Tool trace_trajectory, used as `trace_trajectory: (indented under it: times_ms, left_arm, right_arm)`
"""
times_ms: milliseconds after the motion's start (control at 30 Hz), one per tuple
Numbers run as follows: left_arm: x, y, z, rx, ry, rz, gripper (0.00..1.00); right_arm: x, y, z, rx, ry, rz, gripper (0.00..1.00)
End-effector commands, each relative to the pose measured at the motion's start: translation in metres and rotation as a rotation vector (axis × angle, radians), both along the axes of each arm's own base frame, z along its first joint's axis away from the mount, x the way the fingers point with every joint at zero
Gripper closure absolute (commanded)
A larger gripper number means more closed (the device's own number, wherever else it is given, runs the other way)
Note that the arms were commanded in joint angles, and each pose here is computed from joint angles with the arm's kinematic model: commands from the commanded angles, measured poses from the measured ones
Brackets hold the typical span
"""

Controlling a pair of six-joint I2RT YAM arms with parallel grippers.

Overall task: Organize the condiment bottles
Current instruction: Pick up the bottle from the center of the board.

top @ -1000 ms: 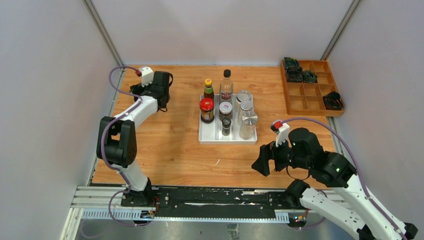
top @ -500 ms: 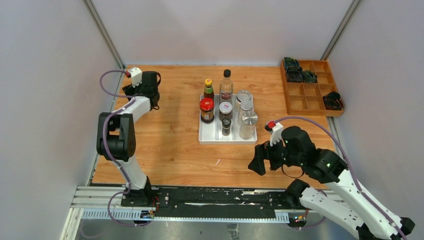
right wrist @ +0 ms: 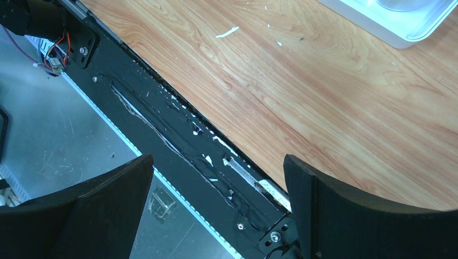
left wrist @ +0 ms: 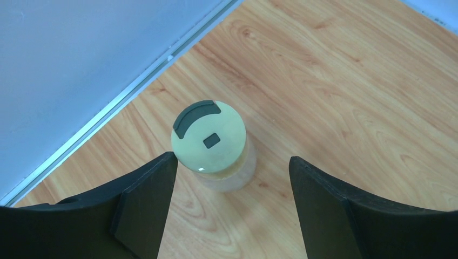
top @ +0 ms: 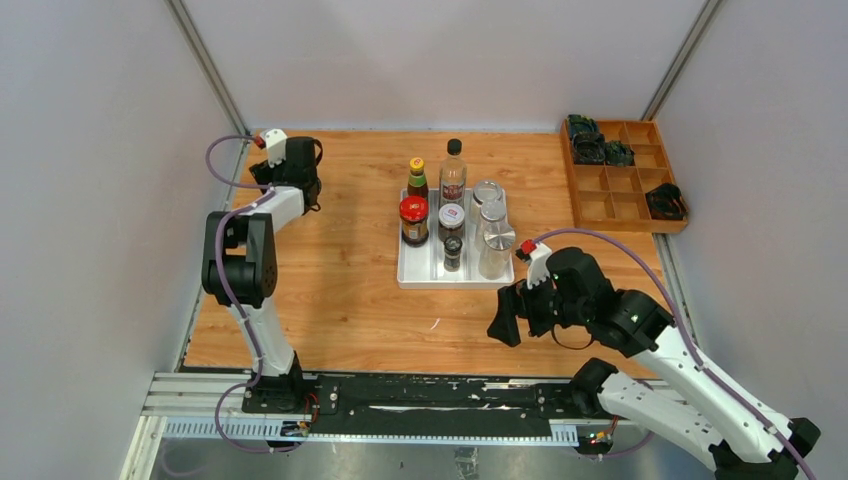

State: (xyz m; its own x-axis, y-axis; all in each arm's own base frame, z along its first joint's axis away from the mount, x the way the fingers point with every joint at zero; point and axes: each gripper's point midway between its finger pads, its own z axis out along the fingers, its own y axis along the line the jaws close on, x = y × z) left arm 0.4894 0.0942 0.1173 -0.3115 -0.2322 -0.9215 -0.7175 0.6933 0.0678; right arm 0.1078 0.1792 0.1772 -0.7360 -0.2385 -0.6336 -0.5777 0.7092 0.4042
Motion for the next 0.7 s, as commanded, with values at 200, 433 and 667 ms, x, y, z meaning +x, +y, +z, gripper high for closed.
trace_trajectory:
  times_ms: [200,433,667]
  left_arm:
    - [0.007,0.023,0.015,0.037,-0.059,0.086,0.20]
    - [0.008,0.027,0.013,0.037,-0.051,0.092,0.22]
    - [0.009,0.049,0.011,0.028,-0.049,0.127,0.23]
  right_arm:
    - [-0.001,0.008,-0.010,-0.008,0.019,0.045,0.04]
    - [0.000,0.010,-0.012,-0.012,0.026,0.048,0.04]
    - [0.001,0.011,-0.012,-0.014,0.026,0.050,0.04]
